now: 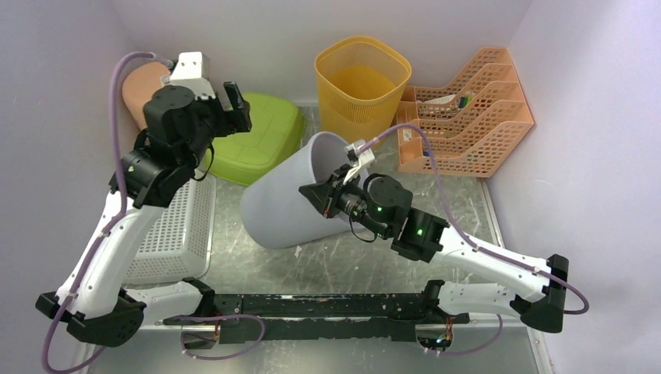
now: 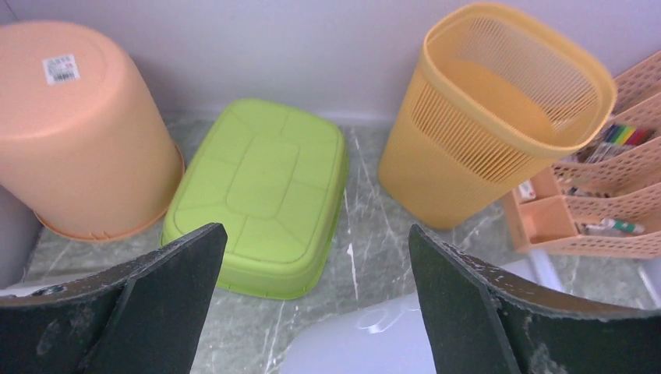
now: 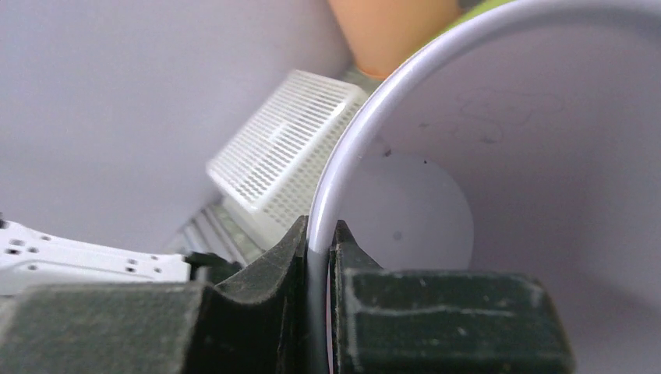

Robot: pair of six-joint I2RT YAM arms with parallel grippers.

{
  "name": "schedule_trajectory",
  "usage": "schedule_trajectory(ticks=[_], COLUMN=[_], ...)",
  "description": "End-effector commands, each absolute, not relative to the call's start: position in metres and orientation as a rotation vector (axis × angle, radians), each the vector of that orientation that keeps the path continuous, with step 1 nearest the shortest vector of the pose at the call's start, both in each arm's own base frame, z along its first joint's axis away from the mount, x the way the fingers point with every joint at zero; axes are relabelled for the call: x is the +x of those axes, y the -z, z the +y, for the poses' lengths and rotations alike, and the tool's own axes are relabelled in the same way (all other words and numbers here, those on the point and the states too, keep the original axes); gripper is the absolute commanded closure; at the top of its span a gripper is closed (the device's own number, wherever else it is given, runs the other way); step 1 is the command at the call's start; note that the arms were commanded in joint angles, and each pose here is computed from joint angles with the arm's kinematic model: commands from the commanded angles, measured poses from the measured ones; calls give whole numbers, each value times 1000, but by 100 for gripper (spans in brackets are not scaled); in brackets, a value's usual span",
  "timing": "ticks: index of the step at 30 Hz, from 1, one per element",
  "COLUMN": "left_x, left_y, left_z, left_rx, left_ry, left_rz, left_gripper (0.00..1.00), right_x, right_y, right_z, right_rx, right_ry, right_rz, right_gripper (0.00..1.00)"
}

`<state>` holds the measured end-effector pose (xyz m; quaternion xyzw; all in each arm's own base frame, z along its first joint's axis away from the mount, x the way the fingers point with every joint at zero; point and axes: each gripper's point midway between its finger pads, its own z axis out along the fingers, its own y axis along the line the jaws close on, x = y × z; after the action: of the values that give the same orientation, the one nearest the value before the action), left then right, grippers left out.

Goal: Turn the large container upside down

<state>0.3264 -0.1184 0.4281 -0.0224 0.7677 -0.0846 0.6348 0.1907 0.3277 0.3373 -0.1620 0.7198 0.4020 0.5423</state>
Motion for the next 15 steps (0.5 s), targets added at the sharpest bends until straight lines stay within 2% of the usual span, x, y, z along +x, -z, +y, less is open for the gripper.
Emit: schedule_trajectory(ticks=[1, 15], left_x=[315, 315], left_y=[-451, -453], left_z=[-106, -112], left_rx=[-54, -45], left_ry=[177, 210], left_rz=[1717, 1718], left_gripper=[0, 0], right_x=[181, 210], right_y=[-386, -304], right_z=[347, 338], right_rx=[-232, -47], right_ry=[-1274, -1498], right_rz=[1474, 1565], right_gripper=[100, 100])
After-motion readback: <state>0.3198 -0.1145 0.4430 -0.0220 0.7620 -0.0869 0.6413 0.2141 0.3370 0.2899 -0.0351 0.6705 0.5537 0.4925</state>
